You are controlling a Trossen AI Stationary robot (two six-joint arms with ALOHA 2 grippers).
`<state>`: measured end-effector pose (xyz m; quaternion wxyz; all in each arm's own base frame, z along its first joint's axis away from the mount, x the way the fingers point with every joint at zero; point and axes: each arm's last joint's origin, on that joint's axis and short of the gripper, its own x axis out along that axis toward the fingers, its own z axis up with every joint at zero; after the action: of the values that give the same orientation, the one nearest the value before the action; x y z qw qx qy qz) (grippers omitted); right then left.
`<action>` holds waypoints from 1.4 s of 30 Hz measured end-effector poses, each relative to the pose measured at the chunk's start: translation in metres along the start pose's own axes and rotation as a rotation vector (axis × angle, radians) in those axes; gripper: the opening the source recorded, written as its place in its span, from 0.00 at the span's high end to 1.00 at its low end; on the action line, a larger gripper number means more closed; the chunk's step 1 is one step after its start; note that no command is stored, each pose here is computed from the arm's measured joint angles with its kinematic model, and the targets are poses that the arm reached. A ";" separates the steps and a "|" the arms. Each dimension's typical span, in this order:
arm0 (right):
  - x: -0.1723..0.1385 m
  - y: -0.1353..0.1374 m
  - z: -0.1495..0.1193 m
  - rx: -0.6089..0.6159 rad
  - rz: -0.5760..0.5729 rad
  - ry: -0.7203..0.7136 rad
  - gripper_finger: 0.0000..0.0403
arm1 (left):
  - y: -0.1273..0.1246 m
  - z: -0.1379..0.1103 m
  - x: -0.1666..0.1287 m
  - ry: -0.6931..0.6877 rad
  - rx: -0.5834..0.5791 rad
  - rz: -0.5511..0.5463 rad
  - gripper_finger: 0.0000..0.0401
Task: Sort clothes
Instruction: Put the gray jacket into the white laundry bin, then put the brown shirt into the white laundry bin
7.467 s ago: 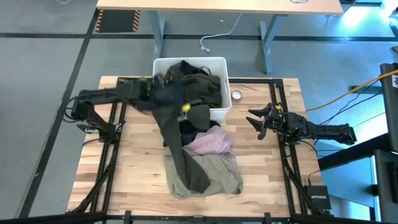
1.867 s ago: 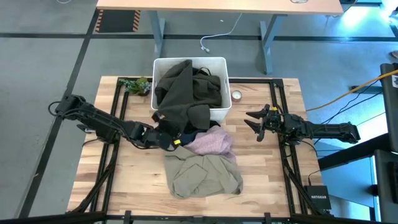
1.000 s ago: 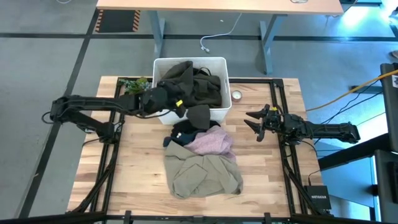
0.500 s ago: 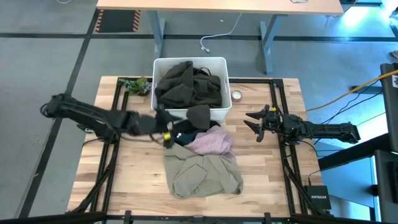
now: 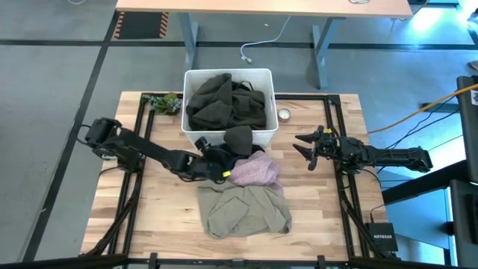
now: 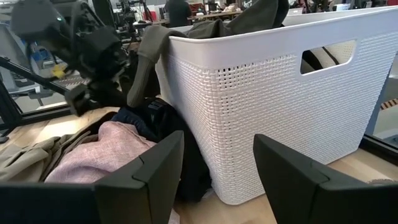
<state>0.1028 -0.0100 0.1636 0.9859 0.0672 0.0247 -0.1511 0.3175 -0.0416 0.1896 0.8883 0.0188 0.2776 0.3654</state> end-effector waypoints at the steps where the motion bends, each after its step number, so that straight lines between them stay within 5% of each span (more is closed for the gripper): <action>1: 0.000 0.000 0.000 0.000 0.000 0.000 0.47 | 0.000 0.002 0.004 -0.013 -0.002 0.003 0.54; 13: 0.000 0.000 0.000 -0.001 0.000 0.000 0.47 | -0.003 0.071 0.001 -0.353 -0.009 -0.064 0.54; 22: 0.000 0.000 0.000 -0.003 0.000 0.000 0.47 | 0.037 0.133 0.011 -0.421 -0.094 0.127 0.54; 29: 0.000 0.000 -0.001 -0.006 0.000 0.012 0.47 | 0.049 0.137 0.020 -0.255 -0.052 0.067 0.54; 38: 0.000 0.000 -0.001 -0.005 0.008 0.014 0.47 | 0.004 0.137 -0.056 -0.337 0.198 0.025 0.54; 42: 0.000 0.000 -0.001 0.001 0.009 0.014 0.47 | -0.002 0.132 -0.075 -0.345 0.210 -0.022 0.54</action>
<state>0.1028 -0.0097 0.1624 0.9863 0.0687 0.0311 -0.1464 0.3424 -0.0706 0.3366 0.9199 0.1707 0.1581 0.3158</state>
